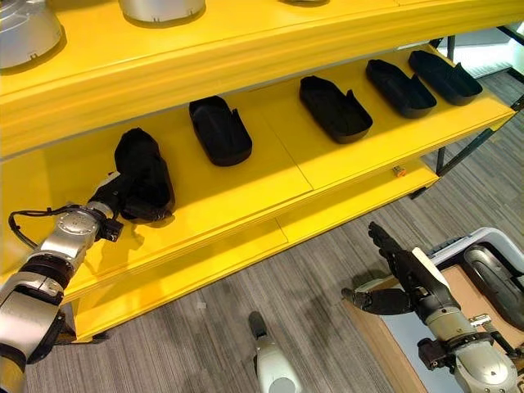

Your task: Move parts from the plastic box to the shelf.

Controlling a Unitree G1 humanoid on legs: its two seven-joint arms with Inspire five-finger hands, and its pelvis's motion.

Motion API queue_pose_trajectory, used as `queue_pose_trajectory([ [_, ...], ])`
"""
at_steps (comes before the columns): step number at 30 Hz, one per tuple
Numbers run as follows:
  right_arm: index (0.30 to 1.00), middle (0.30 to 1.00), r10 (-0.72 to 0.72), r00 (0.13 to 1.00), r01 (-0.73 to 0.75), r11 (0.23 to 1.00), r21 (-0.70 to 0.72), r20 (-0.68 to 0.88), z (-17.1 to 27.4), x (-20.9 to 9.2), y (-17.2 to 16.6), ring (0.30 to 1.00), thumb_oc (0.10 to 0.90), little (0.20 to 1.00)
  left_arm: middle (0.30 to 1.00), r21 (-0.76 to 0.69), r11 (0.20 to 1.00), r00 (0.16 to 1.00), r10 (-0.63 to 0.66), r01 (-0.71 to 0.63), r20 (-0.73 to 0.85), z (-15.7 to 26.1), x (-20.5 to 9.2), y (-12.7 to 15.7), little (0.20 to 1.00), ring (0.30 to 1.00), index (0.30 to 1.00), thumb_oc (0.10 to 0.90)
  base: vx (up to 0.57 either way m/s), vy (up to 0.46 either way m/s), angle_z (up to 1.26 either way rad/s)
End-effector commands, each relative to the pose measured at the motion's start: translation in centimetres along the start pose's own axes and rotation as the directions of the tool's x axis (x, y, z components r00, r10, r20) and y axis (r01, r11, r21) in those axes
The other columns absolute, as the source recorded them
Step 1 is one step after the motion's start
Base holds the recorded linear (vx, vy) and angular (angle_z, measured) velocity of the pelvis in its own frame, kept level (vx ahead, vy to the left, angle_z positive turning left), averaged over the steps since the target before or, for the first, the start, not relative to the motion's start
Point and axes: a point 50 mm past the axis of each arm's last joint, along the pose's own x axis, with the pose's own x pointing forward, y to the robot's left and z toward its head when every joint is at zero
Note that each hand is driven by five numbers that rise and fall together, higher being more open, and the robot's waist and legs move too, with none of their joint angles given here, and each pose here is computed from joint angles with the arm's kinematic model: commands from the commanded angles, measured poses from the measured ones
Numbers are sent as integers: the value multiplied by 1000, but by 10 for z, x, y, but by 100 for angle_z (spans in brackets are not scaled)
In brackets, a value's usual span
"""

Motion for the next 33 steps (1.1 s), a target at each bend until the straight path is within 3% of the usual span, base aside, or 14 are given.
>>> queue_pose_trajectory([
  [1, 1000, 1000, -70, 967, 87, 994, -59, 245, 51, 10, -25, 1000, 900, 1000, 1000, -129, 992, 994, 1, 13, 113, 22, 3, -3, 1000, 1000, 1000, 900, 0, 0, 0],
  [4, 1000, 1000, -69, 966, 88, 994, -67, 249, 52, 10, -25, 1000, 900, 1000, 1000, -268, 963, 993, 39, -7, 113, 11, 1, -7, 1000, 1000, 1000, 900, 1, -2, -3],
  [7, 1000, 1000, -70, 965, 91, 993, -72, 253, 53, 11, -24, 1000, 900, 1000, 1000, -316, 949, 992, 56, -18, 110, 6, -1, -7, 1000, 1000, 1000, 900, -1, 0, -5],
  [16, 1000, 1000, -59, 968, 82, 993, -87, 246, 52, 10, -24, 1000, 900, 1000, 1000, -366, 925, 990, 132, -105, 49, -12, -7, 4, 1000, 1000, 1000, 900, -1, -2, -1],
  [33, 1000, 1000, -27, 972, 53, 993, -104, 232, 50, 10, -19, 1000, 900, 1000, 1000, -535, 795, 943, 332, -286, -12, -25, -18, 32, 1000, 1000, 1000, 900, 0, 0, 0],
])
